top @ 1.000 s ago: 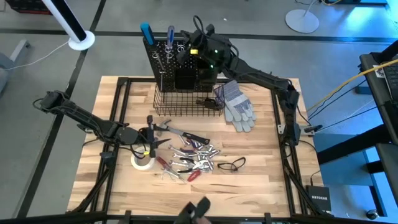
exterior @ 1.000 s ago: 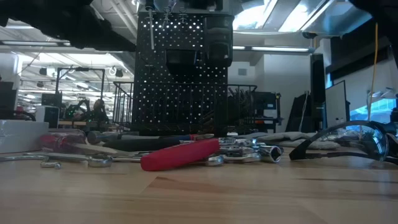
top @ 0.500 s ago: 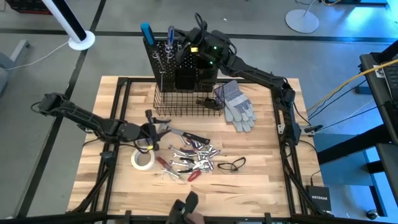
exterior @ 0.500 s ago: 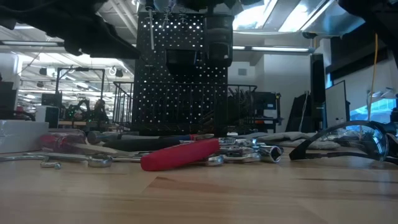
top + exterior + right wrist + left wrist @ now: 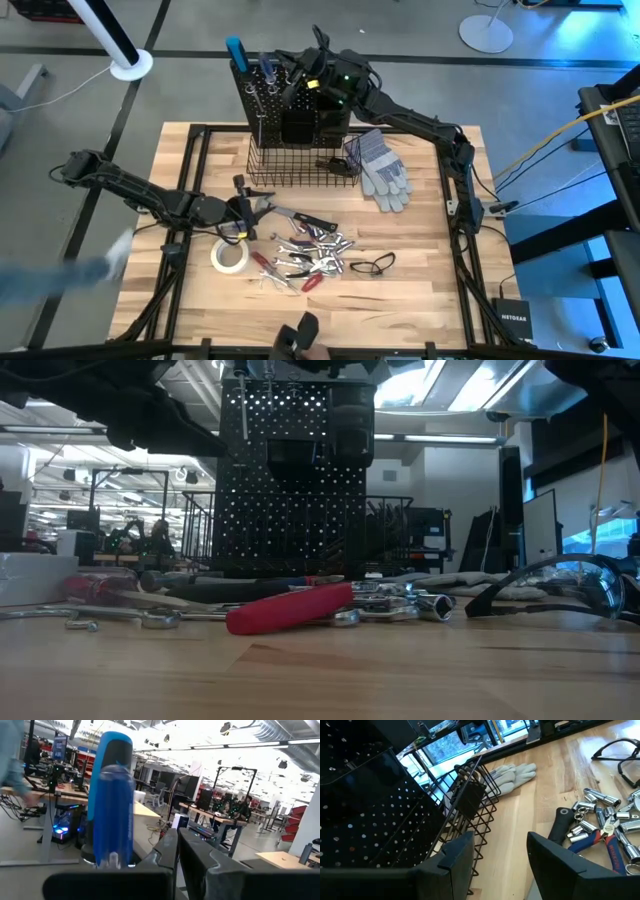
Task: Hang tools onto peg board
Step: Hang the transparent blue screwdriver on the peg board
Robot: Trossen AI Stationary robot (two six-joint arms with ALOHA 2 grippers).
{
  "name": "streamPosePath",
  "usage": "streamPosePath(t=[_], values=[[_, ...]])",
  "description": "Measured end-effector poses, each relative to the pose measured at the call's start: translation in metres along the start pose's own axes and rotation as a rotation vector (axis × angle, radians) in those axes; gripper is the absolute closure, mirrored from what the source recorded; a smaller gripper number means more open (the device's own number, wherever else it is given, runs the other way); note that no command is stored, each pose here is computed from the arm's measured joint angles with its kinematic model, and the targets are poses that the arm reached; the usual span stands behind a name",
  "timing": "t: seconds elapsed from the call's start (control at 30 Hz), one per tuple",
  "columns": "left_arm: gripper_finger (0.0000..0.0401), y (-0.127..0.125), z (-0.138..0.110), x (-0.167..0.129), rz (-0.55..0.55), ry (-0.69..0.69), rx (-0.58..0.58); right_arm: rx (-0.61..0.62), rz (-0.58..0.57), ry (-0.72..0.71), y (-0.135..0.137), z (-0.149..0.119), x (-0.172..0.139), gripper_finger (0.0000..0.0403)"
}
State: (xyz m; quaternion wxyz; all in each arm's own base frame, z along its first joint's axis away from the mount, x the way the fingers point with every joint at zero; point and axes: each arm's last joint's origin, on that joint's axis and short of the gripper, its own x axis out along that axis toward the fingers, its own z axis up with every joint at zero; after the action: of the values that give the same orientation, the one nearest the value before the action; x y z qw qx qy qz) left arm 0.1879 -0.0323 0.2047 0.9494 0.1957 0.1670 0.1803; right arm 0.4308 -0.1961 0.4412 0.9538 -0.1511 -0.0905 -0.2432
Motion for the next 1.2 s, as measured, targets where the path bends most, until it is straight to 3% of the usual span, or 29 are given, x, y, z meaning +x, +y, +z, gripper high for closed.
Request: streamPosePath(t=[0.33, 0.53, 0.63, 0.83, 1.0, 1.2], values=[[0.0229, -0.001, -0.002, 0.0, -0.006, 0.019, 0.024, -0.009, 0.093, 0.061, 0.013, 0.069, -0.047, 0.038], [0.0229, -0.002, -0.007, 0.0, -0.016, 0.065, 0.032, -0.081, 0.255, 0.27, 0.041, 0.102, -0.098, 0.038], [0.0229, -0.001, -0.006, -0.001, -0.009, 0.116, -0.008, -0.102, 0.315, 0.451, 0.058, 0.106, -0.128, 0.038], [0.0222, 0.015, 0.015, -0.002, -0.04, 0.289, -0.168, -0.204, 0.412, 0.831, 0.107, 0.084, -0.173, 0.038], [0.0201, 0.028, 0.019, -0.01, -0.191, 0.594, -0.363, -0.275, 0.415, 0.967, 0.147, 0.047, -0.19, 0.038], [0.02, 0.029, -0.001, -0.011, -0.155, 0.846, -0.361, -0.282, 0.436, 1.02, 0.18, -0.015, -0.198, 0.038]])
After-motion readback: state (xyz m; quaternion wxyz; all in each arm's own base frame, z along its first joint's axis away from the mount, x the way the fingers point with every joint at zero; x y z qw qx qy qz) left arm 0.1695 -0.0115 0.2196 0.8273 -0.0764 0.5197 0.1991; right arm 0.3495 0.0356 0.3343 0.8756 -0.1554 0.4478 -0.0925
